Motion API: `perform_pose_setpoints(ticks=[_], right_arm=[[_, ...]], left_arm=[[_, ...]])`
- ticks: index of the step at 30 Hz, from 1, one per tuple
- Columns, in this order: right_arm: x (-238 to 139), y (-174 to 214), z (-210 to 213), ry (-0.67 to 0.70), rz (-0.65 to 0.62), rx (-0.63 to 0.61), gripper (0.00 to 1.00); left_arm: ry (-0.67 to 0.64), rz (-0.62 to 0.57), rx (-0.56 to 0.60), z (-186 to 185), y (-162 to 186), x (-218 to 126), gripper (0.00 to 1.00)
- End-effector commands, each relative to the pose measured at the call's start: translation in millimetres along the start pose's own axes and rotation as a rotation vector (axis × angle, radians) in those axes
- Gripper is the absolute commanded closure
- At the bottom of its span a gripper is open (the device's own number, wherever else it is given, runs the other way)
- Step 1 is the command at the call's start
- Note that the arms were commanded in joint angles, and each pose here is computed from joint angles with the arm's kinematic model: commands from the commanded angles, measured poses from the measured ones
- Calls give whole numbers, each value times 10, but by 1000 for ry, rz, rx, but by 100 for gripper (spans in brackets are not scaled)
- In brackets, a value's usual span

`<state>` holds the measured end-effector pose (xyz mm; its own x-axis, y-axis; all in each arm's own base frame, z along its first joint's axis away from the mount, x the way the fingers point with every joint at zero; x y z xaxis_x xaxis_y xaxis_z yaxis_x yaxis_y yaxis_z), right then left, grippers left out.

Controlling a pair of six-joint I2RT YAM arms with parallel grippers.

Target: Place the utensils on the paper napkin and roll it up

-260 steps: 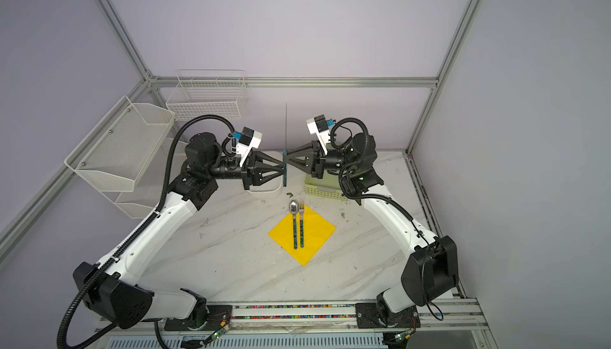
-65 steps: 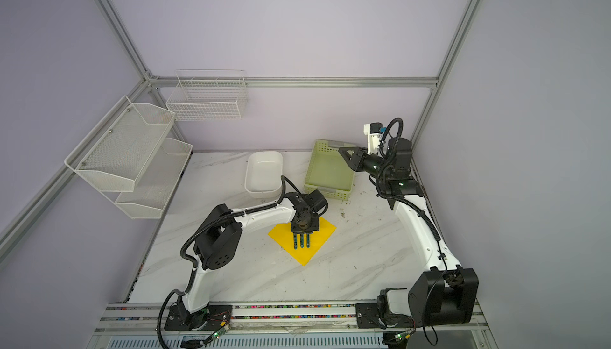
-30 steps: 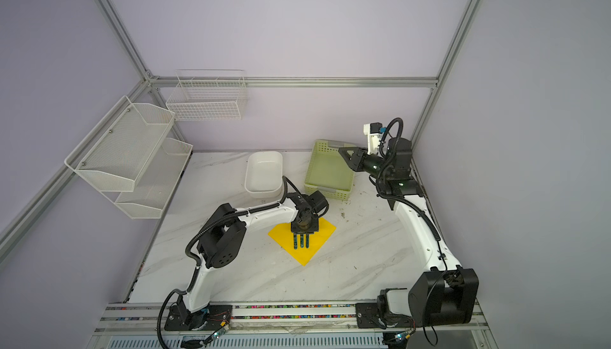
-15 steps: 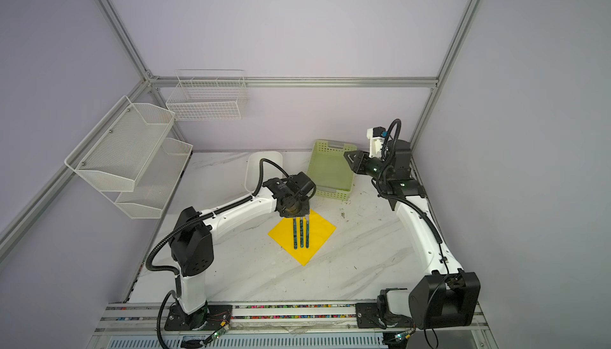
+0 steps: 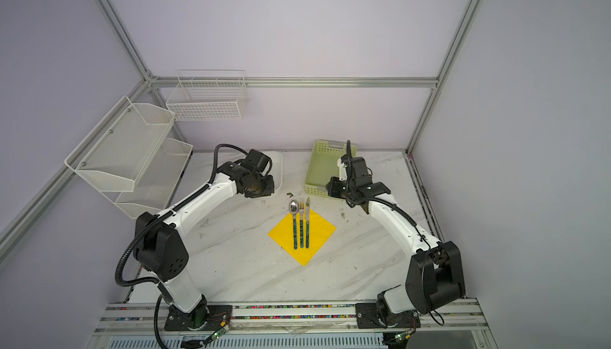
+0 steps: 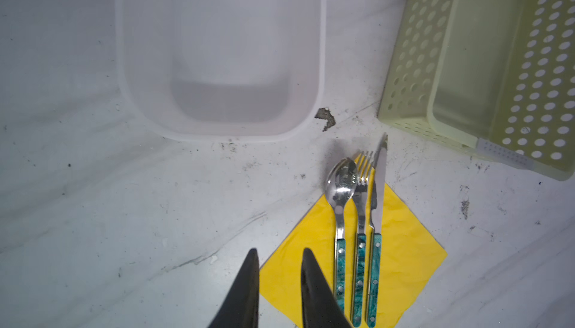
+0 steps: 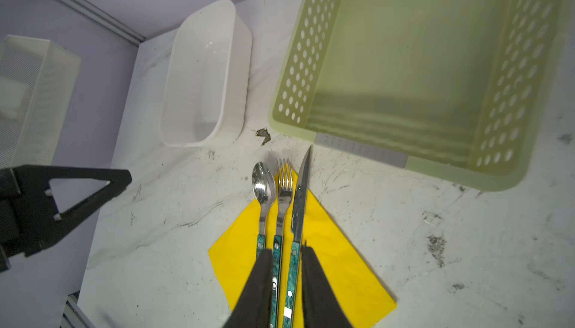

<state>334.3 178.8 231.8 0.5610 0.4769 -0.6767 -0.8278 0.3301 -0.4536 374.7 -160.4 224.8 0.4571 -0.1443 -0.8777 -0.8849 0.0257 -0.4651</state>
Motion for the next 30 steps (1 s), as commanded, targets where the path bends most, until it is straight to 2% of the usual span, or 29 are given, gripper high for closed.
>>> perform_pose_setpoints(ticks=[1,5,8,14,18,30], right_arm=[[196,265,-66,130,39,54,79],[458,633,38,192,127,41,79],[650,902,40,237,210,33,79],[850,1173,37,328,269,13,79],[902,1236,-6,374,265,26,79],[970,1244,-115,453,245,26,78]], left_arm=[[58,-15,85,184,-2,-86,76],[135,-4,105,412,-41,-78,76],[127,-20,112,581,-58,-77,76],[94,-60,82,826,5,9,76],[123,-53,22,868,70,52,76],[97,-58,-15,1014,67,31,76]])
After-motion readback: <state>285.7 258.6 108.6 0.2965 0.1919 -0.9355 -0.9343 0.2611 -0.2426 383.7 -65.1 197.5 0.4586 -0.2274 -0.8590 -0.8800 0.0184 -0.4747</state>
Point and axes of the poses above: each gripper's point midway between its finger pads, its own x axis out along the fingers, its own z axis along the line the jaws close on, y = z × x, the point moved 6 cm from there along -x, back along the fingers, and after that the axes turned 11 degrees about x, right-handed, at the moved point
